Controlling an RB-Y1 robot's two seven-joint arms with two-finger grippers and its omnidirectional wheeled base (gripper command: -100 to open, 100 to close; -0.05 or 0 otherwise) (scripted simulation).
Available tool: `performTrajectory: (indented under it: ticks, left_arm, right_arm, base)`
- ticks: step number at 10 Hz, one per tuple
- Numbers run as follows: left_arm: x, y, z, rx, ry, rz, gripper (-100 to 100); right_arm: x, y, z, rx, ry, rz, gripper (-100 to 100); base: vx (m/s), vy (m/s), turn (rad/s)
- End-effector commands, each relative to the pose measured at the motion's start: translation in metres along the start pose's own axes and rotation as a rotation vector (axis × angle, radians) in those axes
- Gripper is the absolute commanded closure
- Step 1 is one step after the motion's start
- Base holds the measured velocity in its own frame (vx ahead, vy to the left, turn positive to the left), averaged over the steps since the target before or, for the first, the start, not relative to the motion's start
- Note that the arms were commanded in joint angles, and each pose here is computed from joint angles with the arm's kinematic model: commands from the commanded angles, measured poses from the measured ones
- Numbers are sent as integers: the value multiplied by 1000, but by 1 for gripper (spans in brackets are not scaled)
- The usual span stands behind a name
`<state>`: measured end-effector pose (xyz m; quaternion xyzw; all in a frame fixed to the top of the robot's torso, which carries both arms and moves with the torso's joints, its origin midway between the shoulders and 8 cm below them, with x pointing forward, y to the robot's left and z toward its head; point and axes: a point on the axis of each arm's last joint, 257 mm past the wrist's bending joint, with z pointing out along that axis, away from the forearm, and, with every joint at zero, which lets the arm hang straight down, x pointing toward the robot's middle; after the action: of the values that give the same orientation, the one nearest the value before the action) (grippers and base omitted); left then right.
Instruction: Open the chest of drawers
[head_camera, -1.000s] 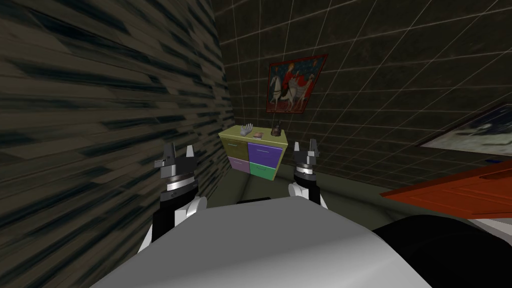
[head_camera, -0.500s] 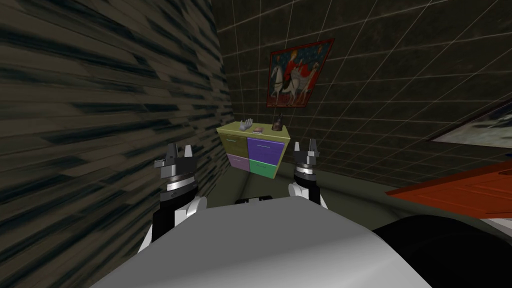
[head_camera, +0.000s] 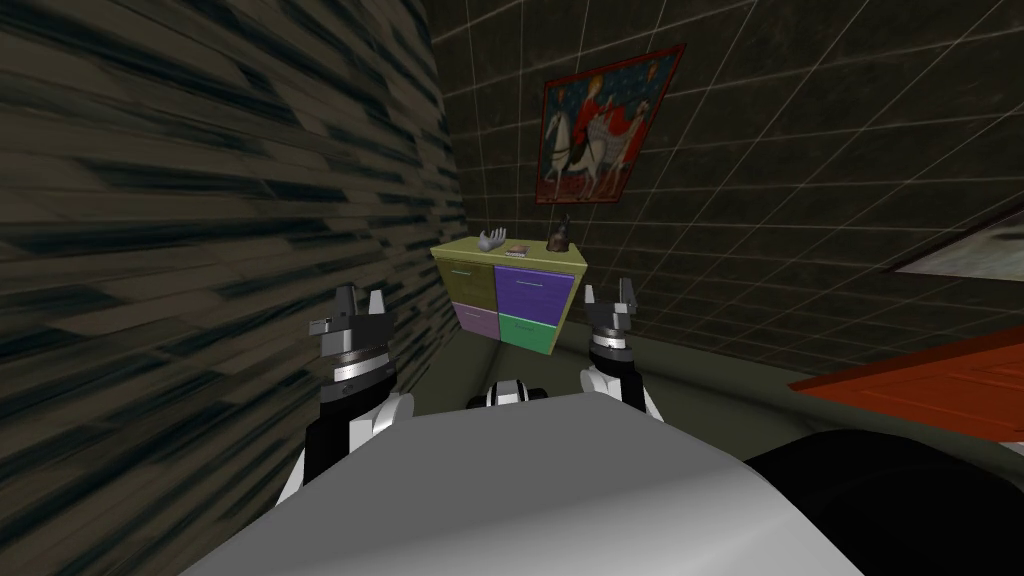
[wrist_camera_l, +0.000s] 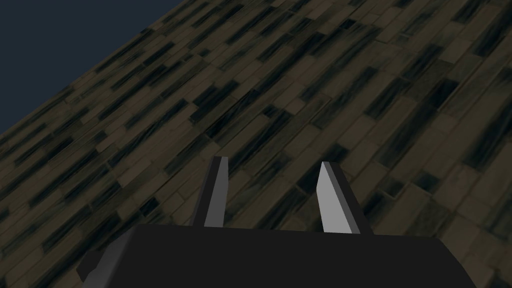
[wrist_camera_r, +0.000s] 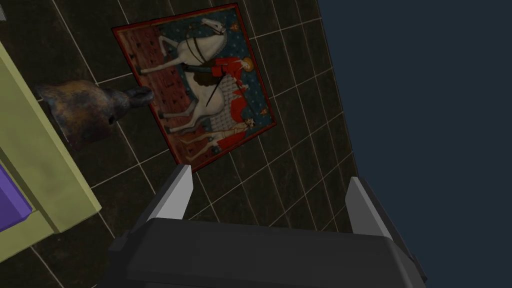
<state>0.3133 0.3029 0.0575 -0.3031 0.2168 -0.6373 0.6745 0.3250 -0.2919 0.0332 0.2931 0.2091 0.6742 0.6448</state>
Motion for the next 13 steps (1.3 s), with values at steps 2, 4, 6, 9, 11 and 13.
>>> performTrajectory:
  ticks: [2,4,6,9,11,13]
  left_arm:
    - [0,0,0,0,0,0,0]
    - [0,0,0,0,0,0,0]
    - [0,0,0,0,0,0,0]
    - [0,0,0,0,0,0,0]
    - [0,0,0,0,0,0,0]
    - [0,0,0,0,0,0,0]
  right_arm:
    - [-2,-10,-6,28,27,146,-100]
    - [-5,-13,-9,35,20,213,-100]
    - [-9,-16,-12,40,8,278,-100]
    - [-18,-22,-19,47,-28,413,-100]
    - [-23,-25,-23,48,-51,487,-100]
    - [-29,-29,-27,47,-77,565,-100]
  base:
    - [51,38,37]
    - [36,28,17]
    - [38,35,34]
    - [36,33,29]
    - [37,28,34]
    - [40,29,29]
